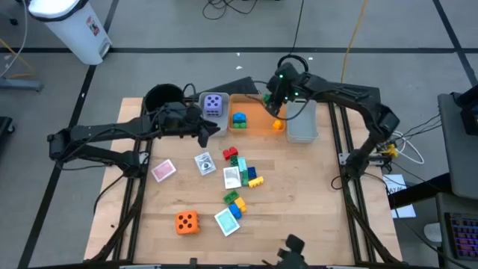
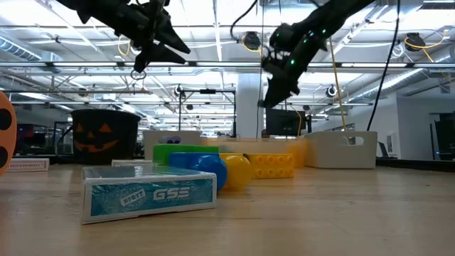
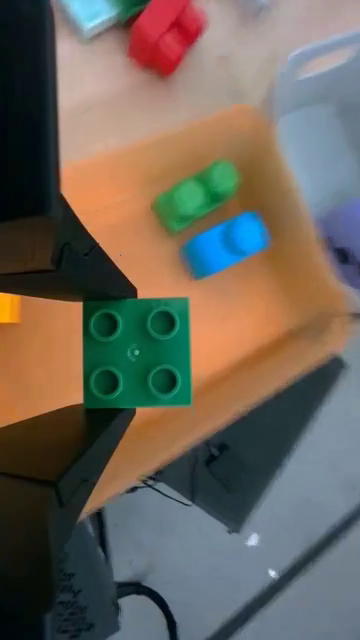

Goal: Pick & Place Toys
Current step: Put the bottom dark green game piece into the orange bin

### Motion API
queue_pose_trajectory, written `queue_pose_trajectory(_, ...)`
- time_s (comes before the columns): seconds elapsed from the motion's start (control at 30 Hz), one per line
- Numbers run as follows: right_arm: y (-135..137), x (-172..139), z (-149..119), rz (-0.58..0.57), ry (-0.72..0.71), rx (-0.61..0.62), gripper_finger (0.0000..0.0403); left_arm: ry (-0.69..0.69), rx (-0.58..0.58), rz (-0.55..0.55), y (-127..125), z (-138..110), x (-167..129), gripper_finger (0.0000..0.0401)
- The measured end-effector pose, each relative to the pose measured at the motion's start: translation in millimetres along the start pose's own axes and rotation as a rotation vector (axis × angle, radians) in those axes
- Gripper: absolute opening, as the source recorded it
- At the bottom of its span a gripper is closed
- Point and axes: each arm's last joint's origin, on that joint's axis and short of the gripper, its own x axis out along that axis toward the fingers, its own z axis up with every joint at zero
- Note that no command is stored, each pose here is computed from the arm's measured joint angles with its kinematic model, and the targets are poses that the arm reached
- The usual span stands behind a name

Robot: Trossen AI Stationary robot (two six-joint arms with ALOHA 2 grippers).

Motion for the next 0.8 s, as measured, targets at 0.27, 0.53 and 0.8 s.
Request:
queue_pose_trajectory(0.27, -3.7, 50.2, -17.6, 0.029, 0.147, -0.016, 0.0135, 0.02, -0.009, -0.034, -1.0, -0.8, 0.0, 0.0136)
queue_pose_trajectory(0.53, -11.7, 67.1, -34.7, 0.052, 0.272, -0.07, 0.0135, 0.027, -0.011, -0.03, -0.6, -1.5, 0.0, 0.0136)
queue_pose_trajectory(0.8, -26.0, 65.4, -44.3, 0.052, 0.337, -0.108, 0.0135, 0.023, -0.018, -0.008, 3.2, -0.5, 1.2, 0.0136)
